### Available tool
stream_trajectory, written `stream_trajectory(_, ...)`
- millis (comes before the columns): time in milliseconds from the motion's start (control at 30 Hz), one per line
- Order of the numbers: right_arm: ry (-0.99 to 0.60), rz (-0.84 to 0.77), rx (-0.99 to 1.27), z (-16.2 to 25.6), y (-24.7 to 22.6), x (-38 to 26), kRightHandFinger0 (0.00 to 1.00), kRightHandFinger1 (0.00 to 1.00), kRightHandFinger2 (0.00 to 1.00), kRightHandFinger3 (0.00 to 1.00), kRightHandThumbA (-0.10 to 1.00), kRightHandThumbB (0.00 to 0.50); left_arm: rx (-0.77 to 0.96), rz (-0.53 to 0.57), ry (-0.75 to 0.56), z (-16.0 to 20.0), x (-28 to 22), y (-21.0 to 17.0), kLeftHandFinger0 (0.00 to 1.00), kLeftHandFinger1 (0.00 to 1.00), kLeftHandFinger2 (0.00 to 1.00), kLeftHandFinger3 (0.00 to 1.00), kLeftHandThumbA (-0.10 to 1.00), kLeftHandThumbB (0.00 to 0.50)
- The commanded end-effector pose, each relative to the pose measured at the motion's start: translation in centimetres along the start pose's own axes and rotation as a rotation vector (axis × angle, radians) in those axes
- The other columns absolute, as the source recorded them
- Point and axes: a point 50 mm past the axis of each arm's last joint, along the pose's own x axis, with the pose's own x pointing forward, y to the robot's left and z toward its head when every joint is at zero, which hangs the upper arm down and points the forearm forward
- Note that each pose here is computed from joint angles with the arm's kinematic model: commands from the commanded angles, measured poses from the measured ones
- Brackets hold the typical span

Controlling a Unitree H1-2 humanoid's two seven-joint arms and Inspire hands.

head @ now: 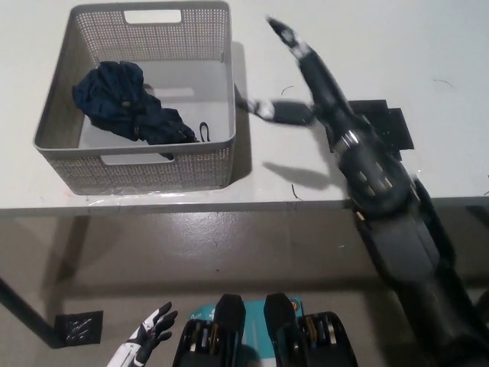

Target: Use the right hand to pick up a umbrella on the right side and place it into a container on the lft side

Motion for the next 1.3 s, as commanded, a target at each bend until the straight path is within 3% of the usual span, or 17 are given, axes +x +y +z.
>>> stream_trajectory(0,-0.479,-0.193,0.246,6.9,-10.3,-17.4,1.00,1.00,1.00,1.00,1.00,0.342,-0.010,0.038,-0.021,-0.2,-1.1,1.2,1.00,1.00,1.00,1.00,1.00,0.022)
stream_trajectory(167,-0.396,-0.194,0.344,3.7,-7.8,-21.5,1.00,1.00,1.00,1.00,1.00,0.376,-0.019,0.060,-0.015,-0.3,-0.5,1.4,1.00,1.00,1.00,1.00,1.00,0.037)
stream_trajectory(300,-0.282,-0.196,0.413,-0.3,-5.5,-23.5,1.00,1.00,1.00,1.00,1.00,0.319,-0.020,0.064,-0.021,-0.3,-0.4,1.5,1.00,1.00,1.00,1.00,1.00,0.032)
stream_trajectory(400,-0.181,-0.205,0.475,-3.3,-3.9,-24.6,1.00,1.00,1.00,1.00,1.00,0.317,-0.023,0.073,-0.024,-0.3,-0.3,1.4,1.00,1.00,1.00,1.00,1.00,0.022)
stream_trajectory(433,-0.134,-0.199,0.492,-5.1,-2.9,-25.2,1.00,1.00,1.00,1.00,1.00,0.276,-0.025,0.077,-0.025,-0.3,-0.2,1.4,1.00,1.00,1.00,1.00,1.00,0.026)
stream_trajectory(500,-0.067,-0.184,0.500,-6.8,-1.8,-25.8,1.00,1.00,1.00,1.00,1.00,0.263,-0.037,0.078,-0.033,-0.1,0.0,1.5,1.00,1.00,1.00,1.00,1.00,0.029)
stream_trajectory(633,0.096,-0.190,0.558,-11.2,0.5,-26.7,1.00,1.00,1.00,1.00,1.00,0.285,-0.063,0.102,-0.052,0.1,0.6,1.7,1.00,1.00,1.00,1.00,1.00,0.033)
stream_trajectory(700,0.138,-0.200,0.561,-12.8,1.0,-26.6,1.00,1.00,1.00,1.00,1.00,0.272,-0.077,0.111,-0.064,0.1,0.8,1.7,1.00,1.00,1.00,1.00,1.00,0.035)
stream_trajectory(733,0.169,-0.201,0.578,-13.9,1.2,-26.4,1.00,1.00,1.00,1.00,1.00,0.305,-0.077,0.120,-0.063,0.1,0.8,1.6,1.00,1.00,1.00,1.00,1.00,0.038)
stream_trajectory(867,0.180,-0.189,0.555,-15.2,1.0,-25.2,1.00,1.00,1.00,1.00,1.00,0.327,-0.069,0.147,-0.072,0.4,1.1,1.9,1.00,1.00,1.00,1.00,1.00,0.041)
stream_trajectory(967,0.171,-0.174,0.535,-15.4,0.7,-24.7,1.00,1.00,1.00,1.00,1.00,0.299,-0.059,0.163,-0.071,0.6,1.4,2.0,1.00,1.00,1.00,1.00,1.00,0.053)
stream_trajectory(1267,0.173,-0.151,0.499,-15.5,1.0,-24.9,1.00,1.00,1.00,1.00,1.00,0.290,-0.049,0.185,-0.073,0.7,1.3,2.3,1.00,1.00,1.00,1.00,1.00,0.058)
